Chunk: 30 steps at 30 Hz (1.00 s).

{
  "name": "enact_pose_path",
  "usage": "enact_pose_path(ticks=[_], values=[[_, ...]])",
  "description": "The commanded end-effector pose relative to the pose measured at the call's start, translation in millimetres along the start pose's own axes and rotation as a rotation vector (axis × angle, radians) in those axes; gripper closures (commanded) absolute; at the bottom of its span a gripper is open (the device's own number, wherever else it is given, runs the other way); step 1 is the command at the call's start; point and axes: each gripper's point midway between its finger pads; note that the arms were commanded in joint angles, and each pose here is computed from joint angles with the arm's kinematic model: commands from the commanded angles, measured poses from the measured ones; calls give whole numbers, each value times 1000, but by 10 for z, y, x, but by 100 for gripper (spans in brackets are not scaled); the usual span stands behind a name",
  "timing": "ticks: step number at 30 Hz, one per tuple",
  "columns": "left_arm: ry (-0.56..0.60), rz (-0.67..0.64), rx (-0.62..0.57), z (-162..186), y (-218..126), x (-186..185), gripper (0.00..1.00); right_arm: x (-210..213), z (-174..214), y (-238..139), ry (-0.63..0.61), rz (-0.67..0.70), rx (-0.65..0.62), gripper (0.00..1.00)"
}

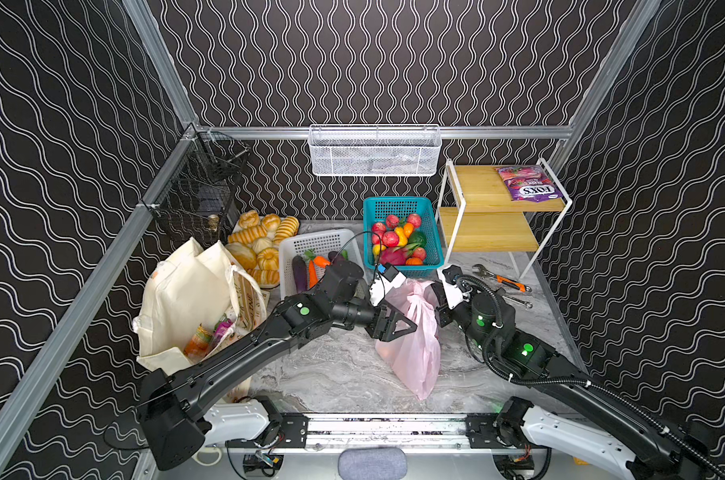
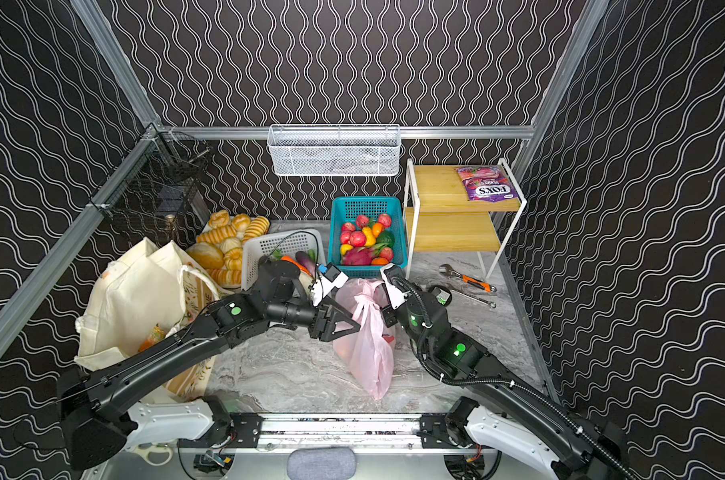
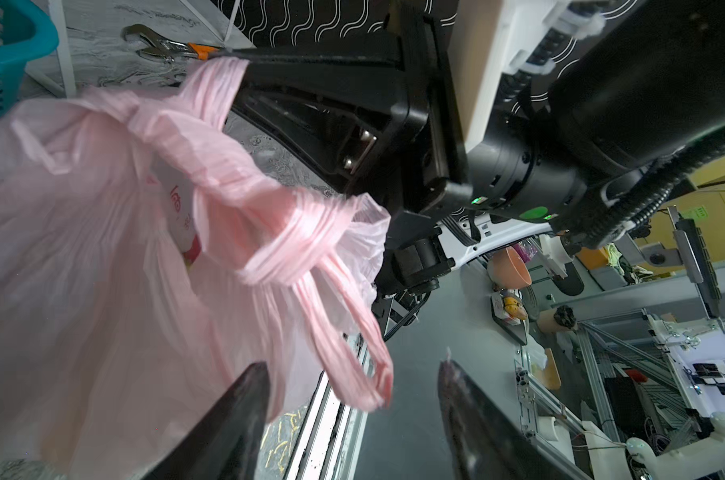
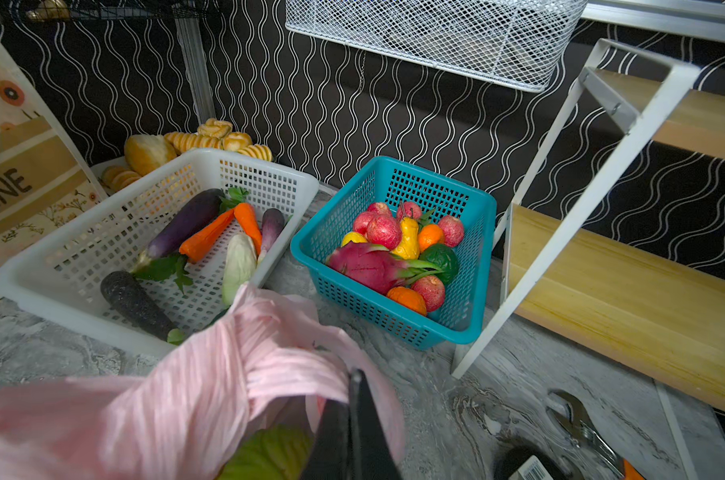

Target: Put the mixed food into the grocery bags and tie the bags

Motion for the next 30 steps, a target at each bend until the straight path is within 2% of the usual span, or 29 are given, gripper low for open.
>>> enact_pose_path(ticks=[1, 3, 6, 8, 10, 13, 18, 21, 26, 30], values=[[0, -4, 14, -39, 74, 47, 42, 14, -63, -26, 18, -10, -16, 100], [-2, 26, 28, -39, 128, 32, 53, 14, -65, -38, 18, -12, -20, 100], [7, 23, 7, -68, 112, 26, 83, -35, -46, -50, 11, 12, -17, 100], [25, 5, -14, -80, 52, 17, 98, -155, -30, -70, 35, 78, -14, 100], [16, -57, -24, -51, -33, 75, 100, -297, -34, -113, 82, 150, -23, 100], [-52, -153, 7, 103, -157, 240, 100, -428, -24, -189, 157, 186, -33, 100], [-146, -355, 101, 498, -442, 582, 100, -965, 190, -345, 317, 413, 5, 100], [-222, -507, 179, 851, -684, 888, 100, -1308, 401, -431, 430, 531, 48, 100], [-338, -773, 378, 1516, -1061, 1299, 100, -1766, 897, -535, 599, 721, 135, 100], [-378, -840, 461, 1753, -1132, 1423, 100, -1820, 1135, -484, 660, 742, 200, 100]])
Point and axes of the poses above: each gripper's point midway between its finger pads, its own y axis out along the fingers, its own x axis along the line the jaws close on, z = x × y, and after that the axes turned 12 degrees about y, right-handed
